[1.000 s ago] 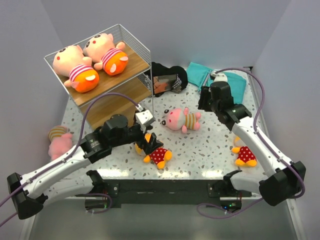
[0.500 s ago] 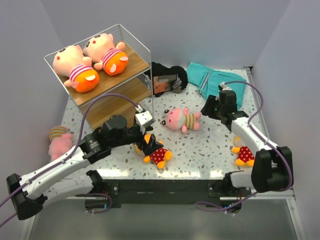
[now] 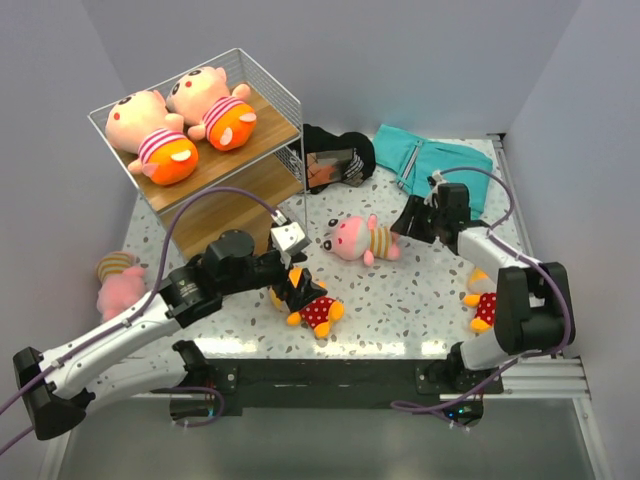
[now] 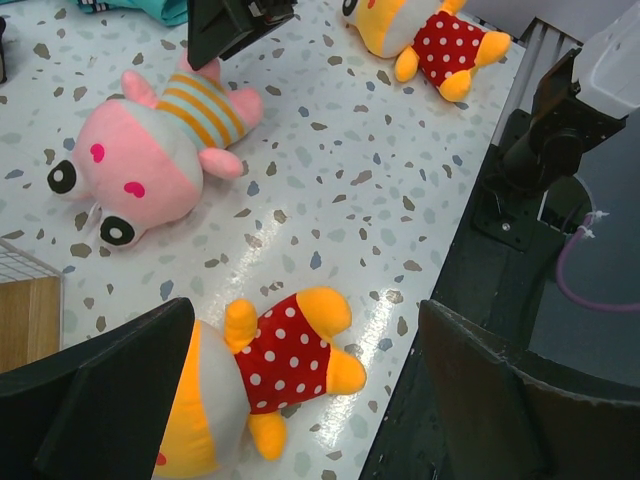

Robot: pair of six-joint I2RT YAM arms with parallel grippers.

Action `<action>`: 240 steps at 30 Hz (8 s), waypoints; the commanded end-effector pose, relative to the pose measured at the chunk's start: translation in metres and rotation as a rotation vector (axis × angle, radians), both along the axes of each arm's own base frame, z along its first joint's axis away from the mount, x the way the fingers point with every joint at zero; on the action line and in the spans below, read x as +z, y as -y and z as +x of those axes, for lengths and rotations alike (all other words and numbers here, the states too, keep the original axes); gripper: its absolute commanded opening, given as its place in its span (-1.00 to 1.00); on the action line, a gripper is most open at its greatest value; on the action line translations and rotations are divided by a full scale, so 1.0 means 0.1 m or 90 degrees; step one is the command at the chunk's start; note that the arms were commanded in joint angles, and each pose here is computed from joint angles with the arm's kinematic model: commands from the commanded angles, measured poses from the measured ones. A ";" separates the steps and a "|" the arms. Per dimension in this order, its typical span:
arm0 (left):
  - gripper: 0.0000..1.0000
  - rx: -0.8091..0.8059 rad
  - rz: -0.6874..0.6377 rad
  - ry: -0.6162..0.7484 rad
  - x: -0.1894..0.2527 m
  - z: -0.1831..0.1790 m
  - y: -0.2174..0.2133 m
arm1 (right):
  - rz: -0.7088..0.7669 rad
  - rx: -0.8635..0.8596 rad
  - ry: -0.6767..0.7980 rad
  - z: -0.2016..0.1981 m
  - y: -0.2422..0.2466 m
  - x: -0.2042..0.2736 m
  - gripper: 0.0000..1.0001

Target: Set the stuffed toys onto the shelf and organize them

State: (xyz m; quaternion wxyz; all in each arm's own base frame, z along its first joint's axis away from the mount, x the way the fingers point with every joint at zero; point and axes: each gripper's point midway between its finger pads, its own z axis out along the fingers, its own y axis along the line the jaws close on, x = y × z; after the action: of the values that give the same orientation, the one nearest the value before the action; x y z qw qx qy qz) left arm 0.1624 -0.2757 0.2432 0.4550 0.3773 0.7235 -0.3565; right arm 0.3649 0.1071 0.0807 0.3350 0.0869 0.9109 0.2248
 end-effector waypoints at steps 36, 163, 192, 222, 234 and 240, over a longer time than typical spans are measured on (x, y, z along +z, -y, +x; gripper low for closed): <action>1.00 -0.014 -0.035 0.016 0.12 -0.02 0.07 | 0.051 0.070 -0.003 -0.08 -0.19 -0.10 0.12; 1.00 0.102 -0.352 0.208 2.39 -0.21 -0.63 | 0.568 -0.175 0.218 -0.47 -2.85 2.75 -0.03; 1.00 0.269 -0.215 0.064 1.10 0.08 -0.86 | 0.223 -0.060 0.339 -0.97 -1.77 2.33 0.02; 0.97 0.355 -0.337 0.315 2.98 0.34 -1.12 | 0.155 -0.020 0.326 -0.96 -1.77 2.02 0.01; 1.00 0.812 -0.310 0.470 3.87 0.68 -2.29 | 0.157 -0.001 0.326 -1.03 -1.72 2.04 0.02; 1.00 0.948 -0.177 0.475 3.82 0.91 -2.45 | 0.146 0.008 0.319 -1.06 -1.70 1.98 0.02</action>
State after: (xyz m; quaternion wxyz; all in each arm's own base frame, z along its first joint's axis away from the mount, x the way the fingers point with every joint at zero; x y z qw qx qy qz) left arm 0.2493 -0.0641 0.6231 0.8461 -0.1058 0.5222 0.0136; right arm 0.2605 0.2840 0.2770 0.5300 0.0644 0.7703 0.3488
